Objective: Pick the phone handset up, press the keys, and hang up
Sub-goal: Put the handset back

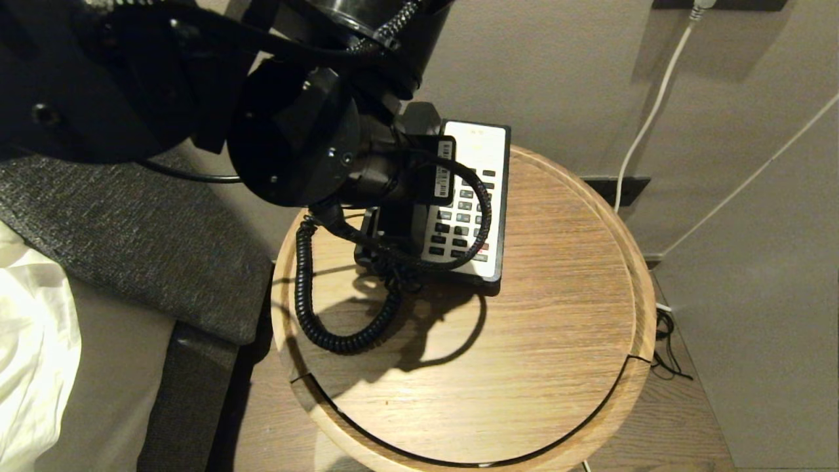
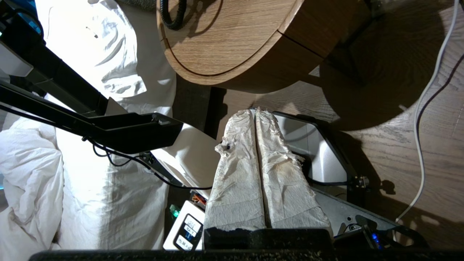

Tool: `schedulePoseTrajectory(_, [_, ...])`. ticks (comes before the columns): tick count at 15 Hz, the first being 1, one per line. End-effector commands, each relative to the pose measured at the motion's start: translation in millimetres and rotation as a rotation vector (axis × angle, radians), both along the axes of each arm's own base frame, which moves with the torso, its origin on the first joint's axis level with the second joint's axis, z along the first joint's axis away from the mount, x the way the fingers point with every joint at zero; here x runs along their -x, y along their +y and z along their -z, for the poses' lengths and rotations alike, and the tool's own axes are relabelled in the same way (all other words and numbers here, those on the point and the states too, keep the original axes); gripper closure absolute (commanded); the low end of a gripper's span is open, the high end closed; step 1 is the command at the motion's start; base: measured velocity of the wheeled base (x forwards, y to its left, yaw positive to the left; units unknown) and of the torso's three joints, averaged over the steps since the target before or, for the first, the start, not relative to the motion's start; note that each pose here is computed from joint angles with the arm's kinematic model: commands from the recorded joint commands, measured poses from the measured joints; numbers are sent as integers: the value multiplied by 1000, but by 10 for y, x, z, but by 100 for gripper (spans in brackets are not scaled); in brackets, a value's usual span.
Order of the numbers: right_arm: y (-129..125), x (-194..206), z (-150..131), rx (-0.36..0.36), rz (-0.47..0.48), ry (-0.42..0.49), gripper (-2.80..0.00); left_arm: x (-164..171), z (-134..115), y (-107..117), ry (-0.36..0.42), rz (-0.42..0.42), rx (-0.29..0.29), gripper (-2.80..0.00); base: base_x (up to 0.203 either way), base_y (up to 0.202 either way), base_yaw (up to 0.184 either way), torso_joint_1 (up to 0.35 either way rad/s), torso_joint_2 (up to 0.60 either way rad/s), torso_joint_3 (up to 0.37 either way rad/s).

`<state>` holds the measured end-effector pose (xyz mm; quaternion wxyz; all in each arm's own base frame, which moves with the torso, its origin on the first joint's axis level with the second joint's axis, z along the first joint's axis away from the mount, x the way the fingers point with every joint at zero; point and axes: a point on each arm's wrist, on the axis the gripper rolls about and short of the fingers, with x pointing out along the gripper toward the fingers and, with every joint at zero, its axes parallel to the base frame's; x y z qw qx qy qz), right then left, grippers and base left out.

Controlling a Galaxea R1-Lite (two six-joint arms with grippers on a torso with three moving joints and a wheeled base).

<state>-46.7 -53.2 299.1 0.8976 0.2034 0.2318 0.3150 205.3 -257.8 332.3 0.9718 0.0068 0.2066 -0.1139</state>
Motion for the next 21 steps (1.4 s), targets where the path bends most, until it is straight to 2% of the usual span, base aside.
schedulePoseTrajectory(1, [14, -13, 0, 7, 1, 10, 0, 3, 18, 5, 6, -4, -8, 0, 0, 0, 0, 0, 0, 0])
schedulePoseTrajectory(11, [28, -26, -5, 10, 0, 14, 0, 3, 23, 13, 8, -6, -10, 0, 0, 0, 0, 0, 0, 0])
schedulePoseTrajectory(12, [26, -24, 0, 12, 0, 15, 0, 2, 40, 11, 12, -8, -15, -280, 0, 0, 0, 0, 0, 0])
schedulePoseTrajectory(15, [30, -27, -2, 12, 0, 15, 0, -30, 86, 40, 22, -21, -33, -280, 0, 0, 0, 0, 0, 0])
schedulePoseTrajectory(21, [40, -36, 1, 16, -1, 19, 0, 19, 33, 101, 17, -20, -23, -280, 0, 0, 0, 0, 0, 0])
